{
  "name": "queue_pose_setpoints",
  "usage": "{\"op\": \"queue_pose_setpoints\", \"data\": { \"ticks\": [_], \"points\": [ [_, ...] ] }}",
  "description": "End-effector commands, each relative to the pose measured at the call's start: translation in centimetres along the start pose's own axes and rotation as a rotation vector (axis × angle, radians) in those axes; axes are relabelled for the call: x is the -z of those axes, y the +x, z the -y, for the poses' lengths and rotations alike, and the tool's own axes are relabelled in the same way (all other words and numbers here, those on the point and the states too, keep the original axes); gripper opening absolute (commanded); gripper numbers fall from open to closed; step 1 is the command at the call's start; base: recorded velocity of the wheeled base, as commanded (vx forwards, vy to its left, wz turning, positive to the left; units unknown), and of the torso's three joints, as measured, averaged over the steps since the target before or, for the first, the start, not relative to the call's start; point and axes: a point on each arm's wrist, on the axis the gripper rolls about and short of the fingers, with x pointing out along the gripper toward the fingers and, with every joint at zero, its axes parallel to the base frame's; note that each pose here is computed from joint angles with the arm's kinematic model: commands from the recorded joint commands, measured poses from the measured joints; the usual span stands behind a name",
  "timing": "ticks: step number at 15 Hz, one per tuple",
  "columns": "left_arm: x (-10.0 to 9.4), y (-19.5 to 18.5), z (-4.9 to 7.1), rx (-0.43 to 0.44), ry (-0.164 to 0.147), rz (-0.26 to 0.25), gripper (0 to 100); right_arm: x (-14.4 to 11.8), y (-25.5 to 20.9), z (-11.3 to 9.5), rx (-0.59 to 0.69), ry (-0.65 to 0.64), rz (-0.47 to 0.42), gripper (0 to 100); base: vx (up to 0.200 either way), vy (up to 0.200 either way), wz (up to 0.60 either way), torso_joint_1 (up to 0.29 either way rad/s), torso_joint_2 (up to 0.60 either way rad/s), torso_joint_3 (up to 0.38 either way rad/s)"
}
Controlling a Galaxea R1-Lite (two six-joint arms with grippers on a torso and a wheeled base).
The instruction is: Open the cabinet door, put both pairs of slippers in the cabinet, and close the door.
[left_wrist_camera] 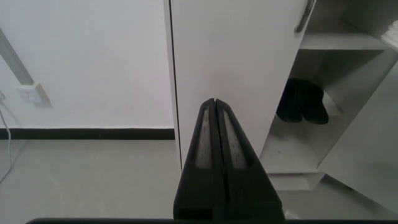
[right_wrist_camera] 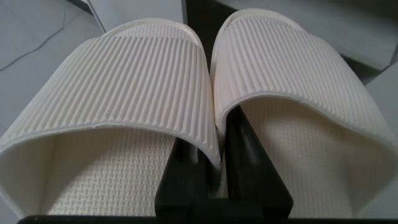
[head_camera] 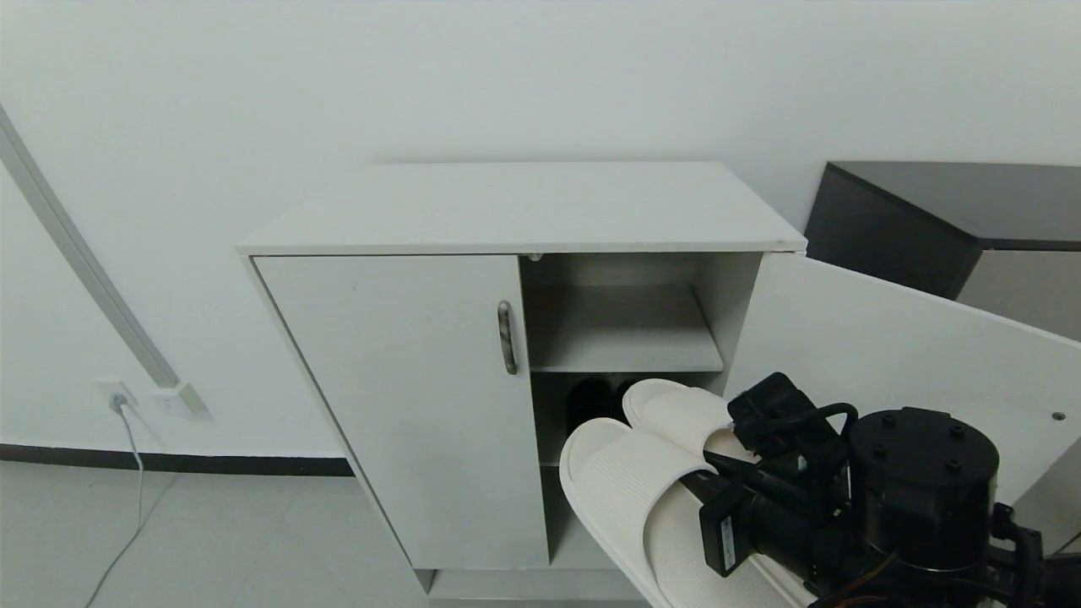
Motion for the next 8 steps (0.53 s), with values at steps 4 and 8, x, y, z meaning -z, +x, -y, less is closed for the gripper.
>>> {"op": "queue_pose_setpoints", "data": {
  "ticks": [4,8],
  "points": [
    [0.0,0.01,0.0,-0.001,-0.001,-0.001,0,0.08,0.06,-0.02,-0.001,-0.002,-0.003,0,0.0,0.0,0.0,-0.133,0.47,0.338],
    [0.0,0.01,0.0,-0.001,-0.001,-0.001,0,0.12,0.02,0.0,0.001,-0.001,0.0,0,0.0,0.0,0.0,-0.091,0.45,0.359]
  ]
}}
